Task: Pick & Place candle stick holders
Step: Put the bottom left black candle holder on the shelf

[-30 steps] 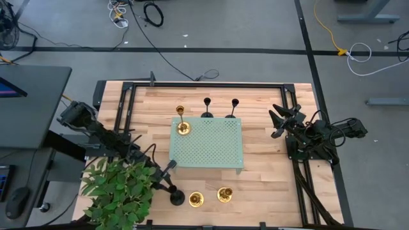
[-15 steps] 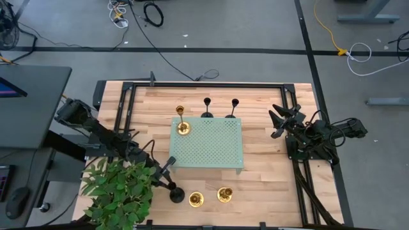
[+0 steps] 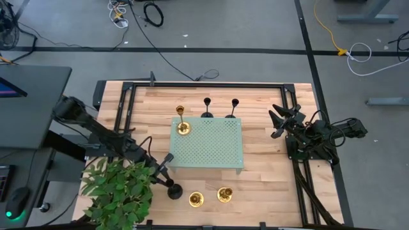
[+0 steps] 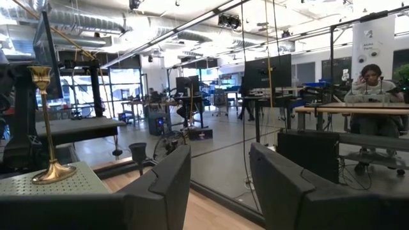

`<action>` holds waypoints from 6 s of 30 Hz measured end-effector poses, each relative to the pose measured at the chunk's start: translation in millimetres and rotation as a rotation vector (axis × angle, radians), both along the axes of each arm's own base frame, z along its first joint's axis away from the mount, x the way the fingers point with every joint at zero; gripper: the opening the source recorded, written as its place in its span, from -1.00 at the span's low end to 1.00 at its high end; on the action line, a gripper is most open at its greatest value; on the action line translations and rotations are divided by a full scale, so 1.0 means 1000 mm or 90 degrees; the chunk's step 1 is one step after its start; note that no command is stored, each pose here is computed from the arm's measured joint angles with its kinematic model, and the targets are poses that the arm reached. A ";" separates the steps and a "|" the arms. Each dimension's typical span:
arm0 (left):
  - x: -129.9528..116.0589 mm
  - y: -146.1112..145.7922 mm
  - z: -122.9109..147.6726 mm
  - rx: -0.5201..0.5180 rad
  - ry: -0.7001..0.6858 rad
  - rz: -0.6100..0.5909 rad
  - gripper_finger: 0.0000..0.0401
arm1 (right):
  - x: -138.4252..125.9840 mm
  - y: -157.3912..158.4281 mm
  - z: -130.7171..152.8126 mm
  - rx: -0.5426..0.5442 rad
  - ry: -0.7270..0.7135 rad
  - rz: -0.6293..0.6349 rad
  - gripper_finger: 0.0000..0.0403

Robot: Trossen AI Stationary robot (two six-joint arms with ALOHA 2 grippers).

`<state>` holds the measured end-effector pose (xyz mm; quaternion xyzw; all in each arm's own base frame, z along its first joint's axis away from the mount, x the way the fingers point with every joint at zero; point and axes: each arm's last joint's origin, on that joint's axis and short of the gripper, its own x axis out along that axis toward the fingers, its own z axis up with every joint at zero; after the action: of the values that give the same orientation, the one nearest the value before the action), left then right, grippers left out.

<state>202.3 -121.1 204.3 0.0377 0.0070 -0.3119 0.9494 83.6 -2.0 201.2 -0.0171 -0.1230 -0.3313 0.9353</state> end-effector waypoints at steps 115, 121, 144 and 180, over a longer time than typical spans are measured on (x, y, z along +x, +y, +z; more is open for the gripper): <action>0.046 0.100 0.162 -0.009 -0.003 0.362 -0.81 | 0.010 0.009 0.022 0.043 -0.025 0.212 -0.19; 0.053 0.107 0.161 -0.020 -0.011 0.357 -0.81 | 0.025 0.016 0.038 0.049 -0.012 0.286 -0.19; 0.063 0.111 0.160 -0.039 -0.039 0.335 -0.81 | 0.143 0.050 0.080 0.039 0.132 0.376 -0.19; 0.067 0.109 0.156 -0.038 -0.030 0.312 -0.81 | 0.254 0.043 0.099 0.038 0.125 0.447 -0.19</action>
<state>269.4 -11.9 360.5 0.0144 -0.0157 -0.0711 0.9972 337.2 41.2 299.9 0.0218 -0.0214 0.0098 0.9995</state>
